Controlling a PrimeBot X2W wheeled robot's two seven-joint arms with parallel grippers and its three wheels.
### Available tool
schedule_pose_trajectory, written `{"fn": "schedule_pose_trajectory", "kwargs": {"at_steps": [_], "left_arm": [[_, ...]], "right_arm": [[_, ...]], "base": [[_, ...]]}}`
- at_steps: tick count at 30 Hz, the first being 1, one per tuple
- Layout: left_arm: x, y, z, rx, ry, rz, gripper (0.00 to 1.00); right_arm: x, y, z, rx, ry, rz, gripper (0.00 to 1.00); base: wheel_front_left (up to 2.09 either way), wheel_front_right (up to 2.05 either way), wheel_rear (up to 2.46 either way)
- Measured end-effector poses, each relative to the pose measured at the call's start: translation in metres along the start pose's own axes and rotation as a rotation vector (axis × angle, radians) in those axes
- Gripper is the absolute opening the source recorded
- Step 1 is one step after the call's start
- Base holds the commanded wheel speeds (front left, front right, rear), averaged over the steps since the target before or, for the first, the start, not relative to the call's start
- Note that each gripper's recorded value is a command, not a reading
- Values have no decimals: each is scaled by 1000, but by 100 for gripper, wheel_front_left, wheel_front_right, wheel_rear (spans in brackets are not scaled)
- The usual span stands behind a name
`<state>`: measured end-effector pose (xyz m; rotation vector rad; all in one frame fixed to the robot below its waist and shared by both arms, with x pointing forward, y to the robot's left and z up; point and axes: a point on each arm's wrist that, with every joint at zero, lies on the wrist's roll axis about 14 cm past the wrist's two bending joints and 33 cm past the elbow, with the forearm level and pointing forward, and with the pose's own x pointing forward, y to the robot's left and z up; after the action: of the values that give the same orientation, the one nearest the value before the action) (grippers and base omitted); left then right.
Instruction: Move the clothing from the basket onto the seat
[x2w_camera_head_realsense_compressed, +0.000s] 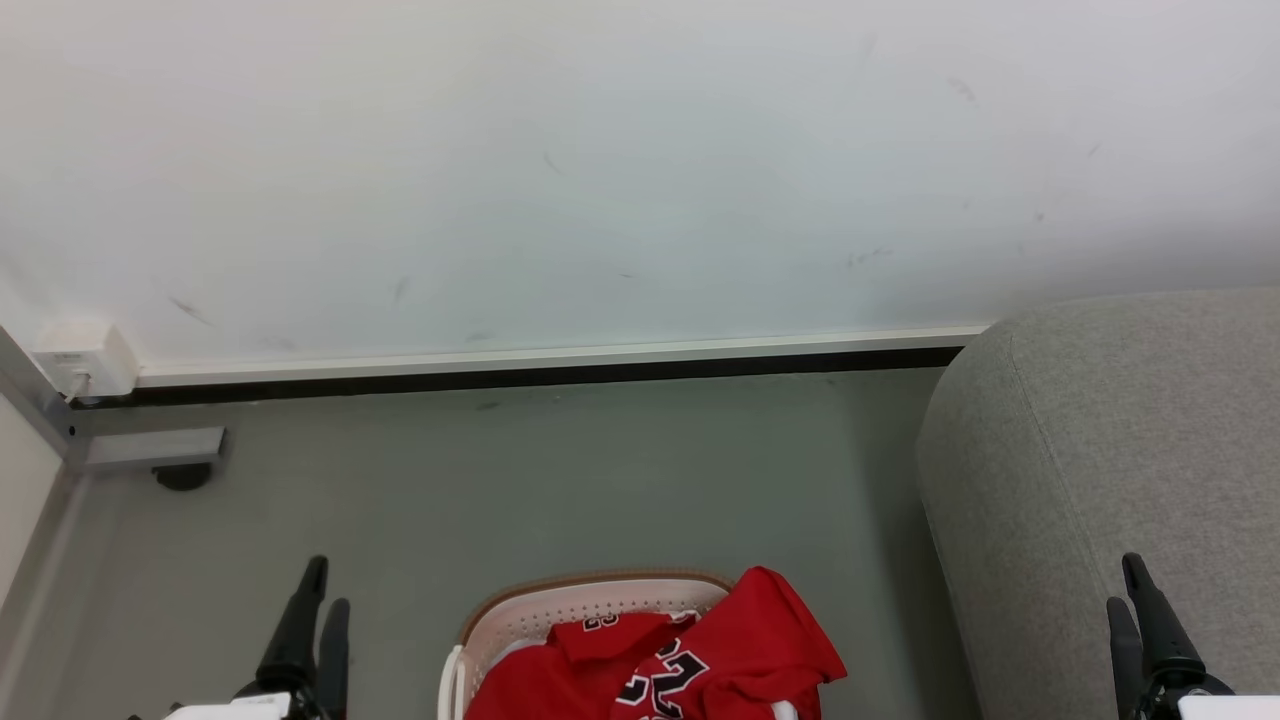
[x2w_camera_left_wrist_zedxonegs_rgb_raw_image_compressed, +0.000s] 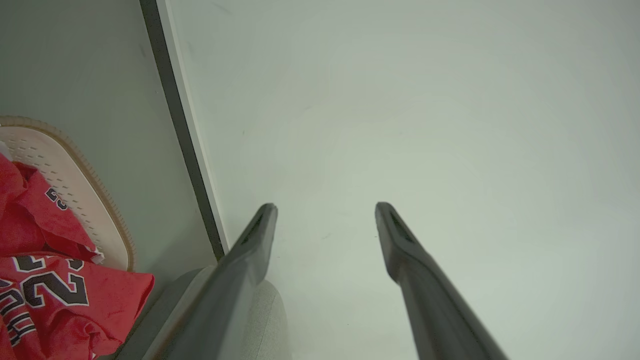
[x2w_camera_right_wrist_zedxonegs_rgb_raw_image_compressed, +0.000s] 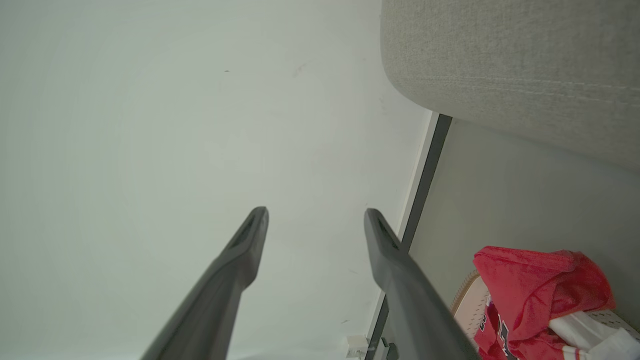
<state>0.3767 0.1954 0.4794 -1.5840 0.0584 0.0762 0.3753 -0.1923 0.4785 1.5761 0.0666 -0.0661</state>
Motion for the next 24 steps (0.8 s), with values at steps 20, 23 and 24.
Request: {"fn": "schedule_pose_trajectory", "kwargs": {"at_steps": [20, 23, 24], "left_arm": [[4, -24, 1, 251, -42, -66, 100], [4, -28, 4, 324, -58, -76, 100], [4, -29, 3, 359, -56, -79, 100]], "right_arm": [[4, 18, -14, -252, 4, 52, 100], [5, 20, -15, -320, 2, 61, 100], [5, 21, -15, -342, 1, 65, 100]], "base": [[0, 0, 0], [0, 0, 0], [0, 0, 0]]}}
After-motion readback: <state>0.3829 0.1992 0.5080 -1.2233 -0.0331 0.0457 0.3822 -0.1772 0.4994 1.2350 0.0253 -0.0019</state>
